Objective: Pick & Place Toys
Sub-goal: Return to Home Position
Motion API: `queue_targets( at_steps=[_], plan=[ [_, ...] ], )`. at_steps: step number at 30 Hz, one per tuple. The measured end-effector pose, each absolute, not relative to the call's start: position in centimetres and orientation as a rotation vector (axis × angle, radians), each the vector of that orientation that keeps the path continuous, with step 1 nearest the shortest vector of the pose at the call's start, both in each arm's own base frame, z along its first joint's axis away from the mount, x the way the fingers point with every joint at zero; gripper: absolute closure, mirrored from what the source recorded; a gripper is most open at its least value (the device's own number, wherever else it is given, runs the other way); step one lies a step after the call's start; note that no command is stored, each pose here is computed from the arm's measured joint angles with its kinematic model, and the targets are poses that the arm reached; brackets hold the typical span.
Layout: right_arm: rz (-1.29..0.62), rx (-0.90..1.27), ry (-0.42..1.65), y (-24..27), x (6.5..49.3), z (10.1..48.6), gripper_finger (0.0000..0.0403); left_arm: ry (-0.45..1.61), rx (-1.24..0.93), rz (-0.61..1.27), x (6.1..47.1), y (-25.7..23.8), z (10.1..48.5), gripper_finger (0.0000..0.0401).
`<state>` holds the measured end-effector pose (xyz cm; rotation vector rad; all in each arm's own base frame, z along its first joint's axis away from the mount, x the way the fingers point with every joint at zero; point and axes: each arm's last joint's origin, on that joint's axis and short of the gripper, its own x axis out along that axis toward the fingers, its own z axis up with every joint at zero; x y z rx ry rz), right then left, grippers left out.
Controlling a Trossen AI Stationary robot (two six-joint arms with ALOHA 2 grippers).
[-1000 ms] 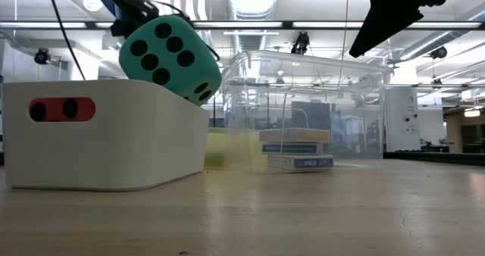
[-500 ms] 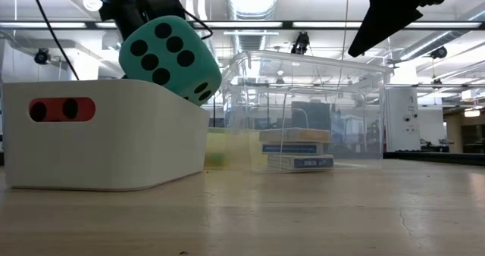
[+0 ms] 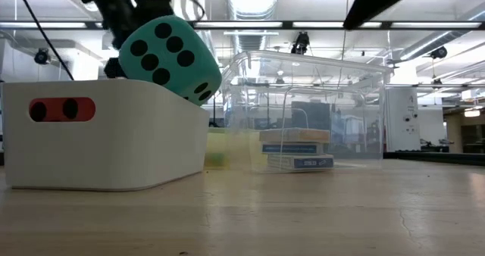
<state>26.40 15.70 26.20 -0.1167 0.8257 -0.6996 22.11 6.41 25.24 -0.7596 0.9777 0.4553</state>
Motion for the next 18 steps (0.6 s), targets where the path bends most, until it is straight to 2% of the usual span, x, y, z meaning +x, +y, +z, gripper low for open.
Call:
queue_targets(
  at_steps=[4,10,12,14,18],
  plan=[
    [-0.666,-0.13,0.811,15.4,26.0,27.7,0.0229,0.872,-0.721,0.366,21.8,4.7,27.1,0.0138],
    [-0.62,-0.143,0.782,14.4,24.6,29.9,0.0362,0.717,-0.616,0.28,20.3,2.5,29.8,0.0314],
    [-0.607,-0.135,0.766,14.0,23.9,30.8,0.0385,0.672,-0.558,0.292,19.5,1.9,30.5,0.0371],
    [-0.598,-0.114,0.746,13.4,23.0,31.6,0.0386,0.635,-0.49,0.294,18.7,1.4,31.1,0.0389],
    [-0.564,-0.067,0.701,12.1,20.6,32.7,0.0385,0.572,-0.374,0.222,17.3,0.4,32.0,0.0375]
  ],
)
